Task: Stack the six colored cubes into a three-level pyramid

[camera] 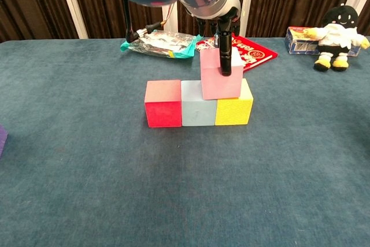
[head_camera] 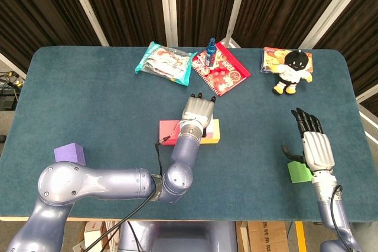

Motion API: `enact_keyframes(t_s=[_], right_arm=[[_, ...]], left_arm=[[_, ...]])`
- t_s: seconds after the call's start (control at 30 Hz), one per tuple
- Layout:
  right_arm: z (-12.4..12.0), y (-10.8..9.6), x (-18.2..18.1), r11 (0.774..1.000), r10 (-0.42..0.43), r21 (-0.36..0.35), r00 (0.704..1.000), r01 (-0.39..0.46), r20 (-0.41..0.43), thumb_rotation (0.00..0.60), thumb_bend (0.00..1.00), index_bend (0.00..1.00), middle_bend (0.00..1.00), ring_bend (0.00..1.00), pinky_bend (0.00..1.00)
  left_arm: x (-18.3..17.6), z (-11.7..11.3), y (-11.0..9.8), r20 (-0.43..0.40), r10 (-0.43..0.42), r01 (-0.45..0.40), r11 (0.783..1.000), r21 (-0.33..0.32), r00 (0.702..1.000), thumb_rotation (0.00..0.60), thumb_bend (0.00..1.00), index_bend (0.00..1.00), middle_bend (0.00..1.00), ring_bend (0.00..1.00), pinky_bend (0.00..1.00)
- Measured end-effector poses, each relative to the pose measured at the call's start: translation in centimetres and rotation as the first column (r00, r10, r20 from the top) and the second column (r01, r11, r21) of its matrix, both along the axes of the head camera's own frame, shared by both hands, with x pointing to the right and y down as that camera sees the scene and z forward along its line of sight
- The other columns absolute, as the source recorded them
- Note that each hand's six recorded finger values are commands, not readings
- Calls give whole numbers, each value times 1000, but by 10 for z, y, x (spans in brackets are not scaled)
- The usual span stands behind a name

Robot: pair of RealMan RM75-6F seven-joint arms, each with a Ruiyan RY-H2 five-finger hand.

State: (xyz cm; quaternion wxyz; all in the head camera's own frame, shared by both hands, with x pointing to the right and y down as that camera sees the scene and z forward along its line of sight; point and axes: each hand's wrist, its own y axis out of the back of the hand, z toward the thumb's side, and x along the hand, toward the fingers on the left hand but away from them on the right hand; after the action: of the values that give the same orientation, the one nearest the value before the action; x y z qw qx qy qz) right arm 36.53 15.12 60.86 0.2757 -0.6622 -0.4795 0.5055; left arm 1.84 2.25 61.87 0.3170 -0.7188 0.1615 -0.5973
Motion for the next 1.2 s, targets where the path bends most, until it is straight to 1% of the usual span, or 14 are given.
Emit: enact_keyframes(t_s=[0.3,0.43,0.87,1.2], right_arm=[[0,-1,1,1000,5,1,1000,-5,2,600,328,0,0,0,0],[1,-1,1,1000,6,0,1000,-6,2,600,328,0,0,0,0],[0,0,0,1000,4,4,1000,-4,0,600,329,0,0,0,0],[0,0,0,1000,3,5,1000,-3,3,600,329,0,0,0,0]], left_arm=[[1,3,2,-4,2,-2,1000,-6,1000,600,236,0,141,47,108],[0,3,2,-7,3,-3,1000,-6,1000,600,212,0,113,45,108],[-9,0,0,-13,-19,19,999,-27,1000,600,199,0,117,45,108],[-27,0,-2,6,-38,39,998,-43,999,600,199,0,197,45,108]])
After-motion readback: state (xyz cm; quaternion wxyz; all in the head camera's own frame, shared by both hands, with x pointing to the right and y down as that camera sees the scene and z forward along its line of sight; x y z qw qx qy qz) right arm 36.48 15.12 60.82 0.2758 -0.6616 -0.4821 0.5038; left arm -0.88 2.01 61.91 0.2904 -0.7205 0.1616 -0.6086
